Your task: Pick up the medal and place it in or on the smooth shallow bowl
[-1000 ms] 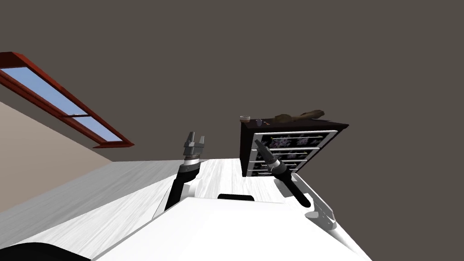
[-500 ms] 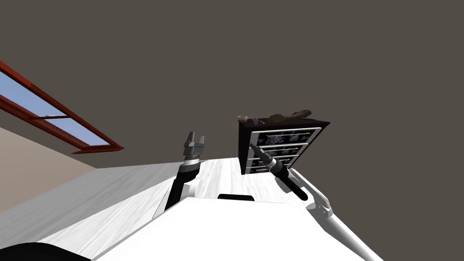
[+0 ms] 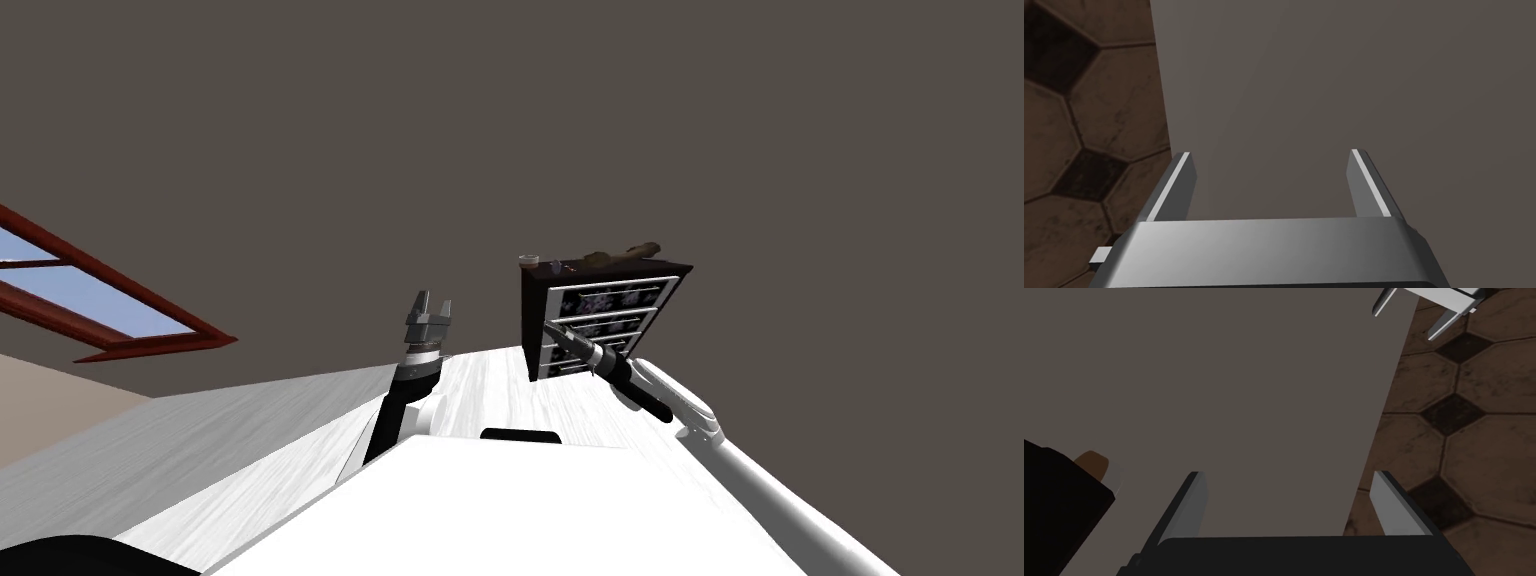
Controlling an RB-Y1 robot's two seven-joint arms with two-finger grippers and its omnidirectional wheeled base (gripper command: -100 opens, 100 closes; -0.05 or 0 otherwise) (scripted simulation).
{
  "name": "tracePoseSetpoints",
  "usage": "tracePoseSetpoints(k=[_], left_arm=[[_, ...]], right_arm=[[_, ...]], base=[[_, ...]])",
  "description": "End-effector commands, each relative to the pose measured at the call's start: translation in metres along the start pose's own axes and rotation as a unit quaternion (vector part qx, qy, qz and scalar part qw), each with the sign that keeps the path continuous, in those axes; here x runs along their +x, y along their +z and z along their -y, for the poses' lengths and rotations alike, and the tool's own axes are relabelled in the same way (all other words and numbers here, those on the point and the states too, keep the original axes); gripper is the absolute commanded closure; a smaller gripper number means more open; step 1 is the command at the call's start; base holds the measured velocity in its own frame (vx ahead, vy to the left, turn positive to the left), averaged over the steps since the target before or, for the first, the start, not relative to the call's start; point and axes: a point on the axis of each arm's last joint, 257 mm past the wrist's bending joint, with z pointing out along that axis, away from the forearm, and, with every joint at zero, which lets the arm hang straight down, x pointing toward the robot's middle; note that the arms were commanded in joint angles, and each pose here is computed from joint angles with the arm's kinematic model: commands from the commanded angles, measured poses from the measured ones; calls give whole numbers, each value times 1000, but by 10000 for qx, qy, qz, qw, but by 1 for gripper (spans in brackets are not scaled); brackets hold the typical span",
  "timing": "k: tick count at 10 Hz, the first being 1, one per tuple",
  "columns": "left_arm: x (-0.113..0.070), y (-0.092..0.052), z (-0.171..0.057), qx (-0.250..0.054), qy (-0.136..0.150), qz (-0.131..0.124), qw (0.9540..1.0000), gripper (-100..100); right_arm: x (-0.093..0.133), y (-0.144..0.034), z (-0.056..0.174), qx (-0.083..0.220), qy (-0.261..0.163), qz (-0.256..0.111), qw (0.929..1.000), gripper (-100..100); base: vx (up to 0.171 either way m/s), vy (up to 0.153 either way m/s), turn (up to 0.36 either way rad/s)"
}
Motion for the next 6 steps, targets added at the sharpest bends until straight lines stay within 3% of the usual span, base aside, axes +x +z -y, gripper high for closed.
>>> tracePoseSetpoints(k=[1, 6], left_arm=[[0, 0, 0, 0, 0, 0, 10000, 0], [0, 0, 0, 0, 0, 0, 10000, 0]], right_arm=[[6, -3, 6, 31, -86, -271, 9996, -100], [22, -13, 38, 207, -481, -1360, 9893, -100]], base=[[-33, 38, -104], [-21, 46, -140]])
